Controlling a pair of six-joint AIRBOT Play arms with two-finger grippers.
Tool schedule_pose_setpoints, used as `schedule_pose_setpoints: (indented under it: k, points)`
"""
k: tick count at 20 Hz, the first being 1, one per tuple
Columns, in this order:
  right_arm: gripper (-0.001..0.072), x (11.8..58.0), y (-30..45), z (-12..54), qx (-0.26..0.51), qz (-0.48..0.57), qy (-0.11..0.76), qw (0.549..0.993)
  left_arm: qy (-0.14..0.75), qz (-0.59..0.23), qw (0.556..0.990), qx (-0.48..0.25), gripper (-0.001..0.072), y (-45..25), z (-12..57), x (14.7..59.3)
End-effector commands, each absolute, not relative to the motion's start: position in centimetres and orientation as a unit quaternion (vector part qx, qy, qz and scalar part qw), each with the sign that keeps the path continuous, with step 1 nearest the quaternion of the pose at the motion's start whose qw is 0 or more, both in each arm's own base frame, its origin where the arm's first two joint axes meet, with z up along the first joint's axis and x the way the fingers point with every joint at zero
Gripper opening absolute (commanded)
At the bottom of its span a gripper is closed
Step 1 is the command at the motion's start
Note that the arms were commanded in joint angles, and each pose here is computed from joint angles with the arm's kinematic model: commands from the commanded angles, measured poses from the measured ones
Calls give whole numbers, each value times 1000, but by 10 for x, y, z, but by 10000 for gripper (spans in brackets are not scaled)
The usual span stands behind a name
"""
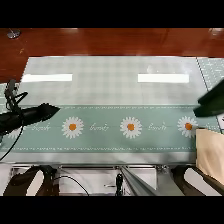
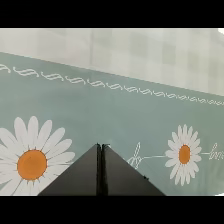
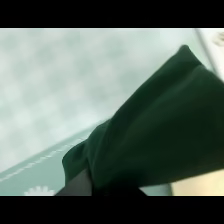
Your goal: Fold the shirts.
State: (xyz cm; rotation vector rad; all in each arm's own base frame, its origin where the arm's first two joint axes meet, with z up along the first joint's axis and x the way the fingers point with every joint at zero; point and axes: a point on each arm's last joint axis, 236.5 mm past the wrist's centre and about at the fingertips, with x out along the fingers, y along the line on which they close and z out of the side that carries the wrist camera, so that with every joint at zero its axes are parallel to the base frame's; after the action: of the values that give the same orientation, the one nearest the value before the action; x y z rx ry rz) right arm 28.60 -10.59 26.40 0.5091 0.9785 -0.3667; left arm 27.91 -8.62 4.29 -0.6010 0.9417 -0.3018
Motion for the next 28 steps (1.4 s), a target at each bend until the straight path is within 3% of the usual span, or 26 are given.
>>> schedule_pose_setpoints:
  k: [1, 8, 9, 10, 11, 12, 14, 16, 17, 18, 19, 20, 22, 24, 26, 28]
  points:
    - [18, 204, -148, 238, 265, -314, 477, 777, 443, -141, 839, -284, 29, -85, 43, 280]
    - [43, 41, -181, 199, 253, -558, 472, 634, 417, -124, 854, -285, 29, -76, 48, 293]
    - [242, 17, -181, 198, 268, -608, 446, 599, 414, -124, 854, -288, 30, -77, 49, 294]
    - [524, 5, -180, 195, 276, -633, 430, 582, 413, -125, 854, -290, 29, -77, 50, 294]
    - [631, 6, -183, 194, 273, -633, 423, 588, 413, -126, 854, -291, 30, -78, 50, 294]
    - [632, 12, -186, 194, 273, -628, 417, 598, 413, -126, 854, -291, 30, -78, 50, 295]
    - [631, 45, -192, 191, 279, -585, 407, 644, 402, -124, 857, -299, 30, -77, 55, 299]
    - [617, 111, -194, 194, 307, -494, 373, 723, 375, -134, 861, -315, 29, -80, 74, 310]
    - [533, 155, -189, 201, 335, -432, 344, 764, 360, -147, 865, -317, 29, -82, 89, 318]
    - [398, 198, -177, 211, 368, -359, 318, 796, 339, -161, 870, -320, 28, -85, 112, 329]
    - [110, 248, -154, 225, 388, -254, 297, 835, 318, -175, 875, -322, 28, -88, 139, 340]
    - [17, 290, -125, 242, 394, -152, 276, 864, 300, -189, 881, -313, 28, -91, 165, 352]
    - [17, 345, -65, 245, 387, -26, 289, 875, 273, -245, 887, -279, 28, -118, 225, 371]
    - [17, 376, 3, 209, 305, 47, 361, 880, 277, -310, 881, -225, 27, -162, 257, 379]
    - [17, 386, 64, 156, 190, 89, 442, 872, 330, -328, 875, -131, 27, -197, 235, 379]
    - [18, 386, 99, 103, 86, 94, 507, 852, 413, -276, 866, -60, 28, -198, 173, 377]
